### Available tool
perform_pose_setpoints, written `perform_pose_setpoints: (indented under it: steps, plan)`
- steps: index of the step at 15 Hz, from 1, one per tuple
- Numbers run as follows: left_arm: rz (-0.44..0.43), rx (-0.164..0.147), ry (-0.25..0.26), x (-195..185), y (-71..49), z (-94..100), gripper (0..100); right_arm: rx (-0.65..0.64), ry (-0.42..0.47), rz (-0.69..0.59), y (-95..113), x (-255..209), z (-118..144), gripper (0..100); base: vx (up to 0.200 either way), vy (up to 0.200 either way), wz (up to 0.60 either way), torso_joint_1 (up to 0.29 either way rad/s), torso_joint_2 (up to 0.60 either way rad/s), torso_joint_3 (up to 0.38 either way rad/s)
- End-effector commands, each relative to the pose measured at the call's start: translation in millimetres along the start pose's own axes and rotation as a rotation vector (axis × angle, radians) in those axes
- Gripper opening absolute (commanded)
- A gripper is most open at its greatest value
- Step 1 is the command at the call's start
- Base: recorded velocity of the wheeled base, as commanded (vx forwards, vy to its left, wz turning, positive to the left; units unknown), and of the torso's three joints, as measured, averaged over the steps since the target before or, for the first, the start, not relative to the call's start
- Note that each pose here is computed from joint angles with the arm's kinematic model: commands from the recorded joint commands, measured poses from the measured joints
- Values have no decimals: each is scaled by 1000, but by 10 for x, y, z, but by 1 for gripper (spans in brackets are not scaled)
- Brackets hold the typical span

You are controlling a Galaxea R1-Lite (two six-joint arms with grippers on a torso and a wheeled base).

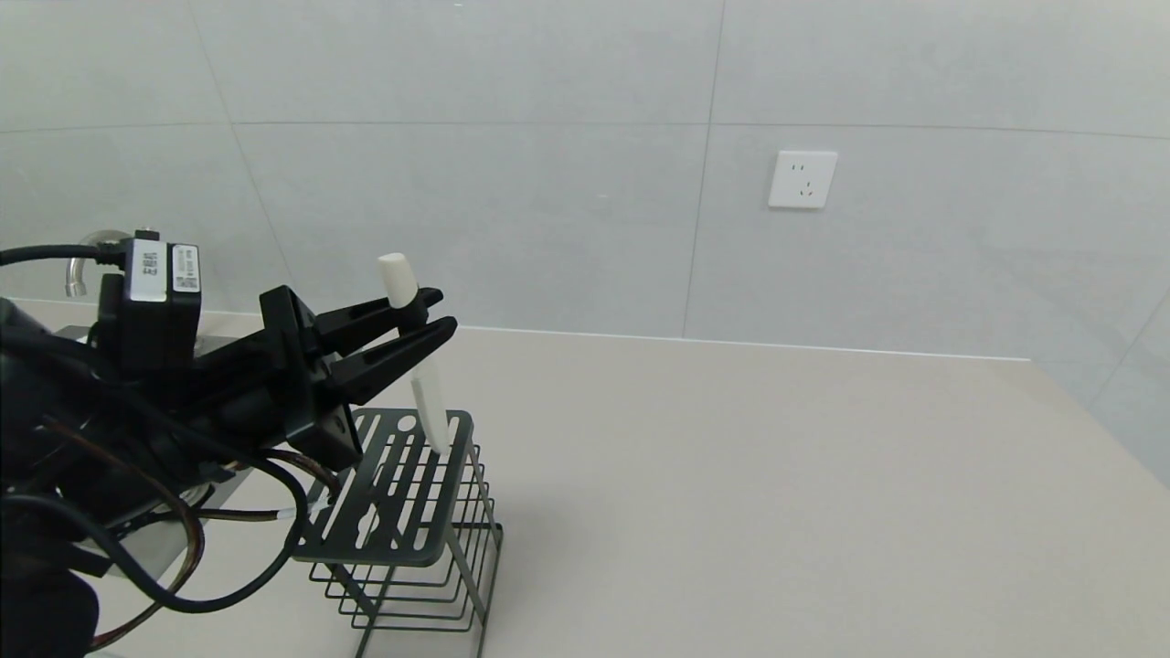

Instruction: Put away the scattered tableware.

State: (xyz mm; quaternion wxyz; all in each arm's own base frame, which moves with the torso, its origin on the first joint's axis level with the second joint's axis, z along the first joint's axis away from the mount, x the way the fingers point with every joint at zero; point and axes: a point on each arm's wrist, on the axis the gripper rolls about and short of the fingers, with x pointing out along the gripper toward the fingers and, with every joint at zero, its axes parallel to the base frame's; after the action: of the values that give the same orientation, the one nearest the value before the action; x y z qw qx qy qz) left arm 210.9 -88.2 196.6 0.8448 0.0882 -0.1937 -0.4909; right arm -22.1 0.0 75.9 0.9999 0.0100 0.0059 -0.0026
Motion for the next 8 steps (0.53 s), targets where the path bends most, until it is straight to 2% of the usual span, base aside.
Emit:
perform_pose_setpoints:
  steps: [1, 8]
  plan:
    - [-1, -9, 9, 11, 5, -38, 0, 0, 2, 0, 0, 2, 0, 100, 0, 0, 0, 0, 0, 0]
    - [-1, -19, 17, 7, -2, -61, 0, 0, 2, 0, 0, 2, 0, 100, 0, 0, 0, 0, 0, 0]
